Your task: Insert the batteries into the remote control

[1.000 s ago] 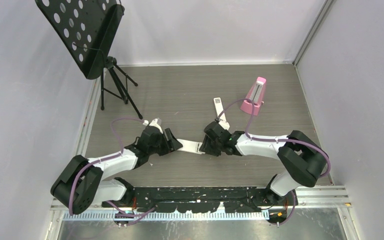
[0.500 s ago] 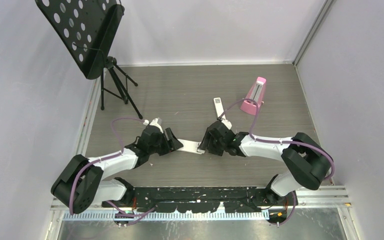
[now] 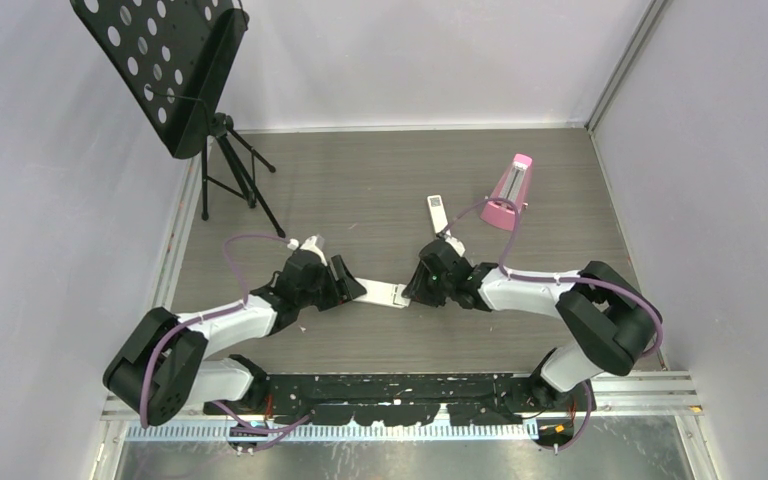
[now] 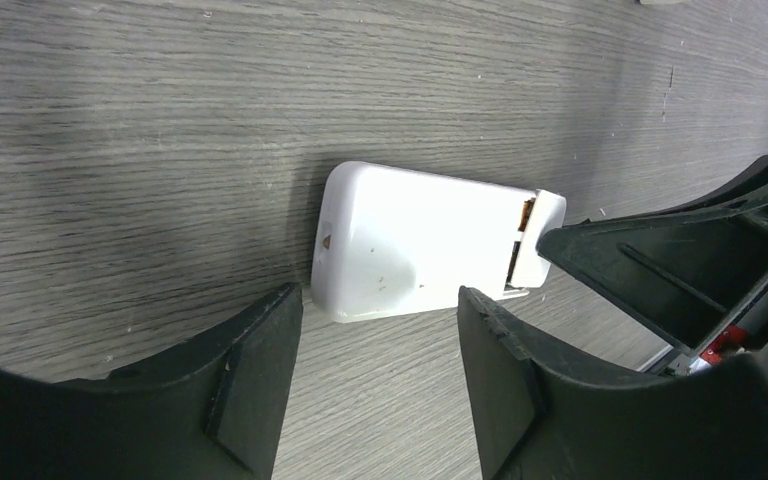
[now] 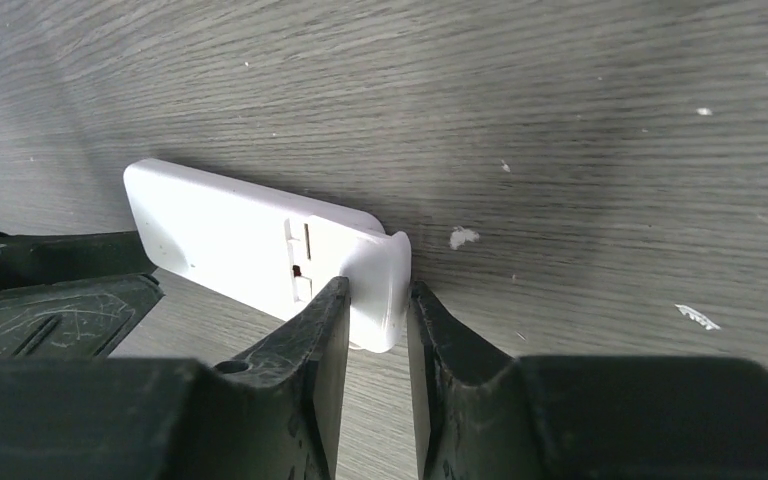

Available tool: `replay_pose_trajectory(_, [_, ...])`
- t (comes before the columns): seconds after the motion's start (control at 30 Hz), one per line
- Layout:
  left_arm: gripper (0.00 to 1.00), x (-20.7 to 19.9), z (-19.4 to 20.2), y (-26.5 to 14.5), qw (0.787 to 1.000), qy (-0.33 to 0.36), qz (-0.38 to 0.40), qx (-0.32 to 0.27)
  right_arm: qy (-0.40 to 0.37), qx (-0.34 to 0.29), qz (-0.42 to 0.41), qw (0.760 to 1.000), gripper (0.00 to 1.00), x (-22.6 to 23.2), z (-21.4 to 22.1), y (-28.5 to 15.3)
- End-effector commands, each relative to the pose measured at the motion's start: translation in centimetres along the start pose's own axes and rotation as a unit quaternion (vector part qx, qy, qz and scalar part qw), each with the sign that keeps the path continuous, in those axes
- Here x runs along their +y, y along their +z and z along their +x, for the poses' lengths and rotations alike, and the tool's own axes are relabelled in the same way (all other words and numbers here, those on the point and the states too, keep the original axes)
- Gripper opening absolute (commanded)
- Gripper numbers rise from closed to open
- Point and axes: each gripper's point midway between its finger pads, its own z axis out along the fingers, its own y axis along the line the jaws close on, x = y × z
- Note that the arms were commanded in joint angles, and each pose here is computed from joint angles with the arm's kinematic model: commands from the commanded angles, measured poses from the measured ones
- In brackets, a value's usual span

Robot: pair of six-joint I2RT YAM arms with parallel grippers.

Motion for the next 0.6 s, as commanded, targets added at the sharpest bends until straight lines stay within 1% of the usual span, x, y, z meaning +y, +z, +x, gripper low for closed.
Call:
replay_pose_trajectory(0.0, [0.60,6.0,5.6,-1.0,0.990,-0.005,-0.102,0.099,-0.025,0.045,0.041,0.998,0.29,-3.5,2.5,1.1])
replay_pose_trajectory(0.07, [0.56,5.9,5.8,-1.0,0.990,-0.008,-0.097,0.105,-0.020,0.065,0.024,0.997,0.26,-2.9,3.3,1.1])
replay_pose_trajectory(0.17, [0.52,5.9,5.9,-0.9,0.990,-0.009,-0.094,0.105,-0.010,0.074,0.015,0.997,0.25,-2.9,3.9,1.0])
replay_pose_trajectory(0.3, [0.50,5.9,6.0,-0.7,0.990,-0.009,-0.094,0.107,-0.001,0.086,0.014,0.996,0.19,-3.2,4.5,0.9])
replay_pose_trajectory(0.43, [0.49,6.3,6.1,-0.6,0.988,-0.009,-0.104,0.110,0.001,0.079,-0.011,0.997,0.14,-2.9,4.5,1.0])
replay_pose_trajectory(0.57, [0.48,6.7,6.1,-0.5,0.987,-0.009,-0.113,0.110,-0.014,0.063,-0.047,0.997,0.13,-2.7,4.3,0.8])
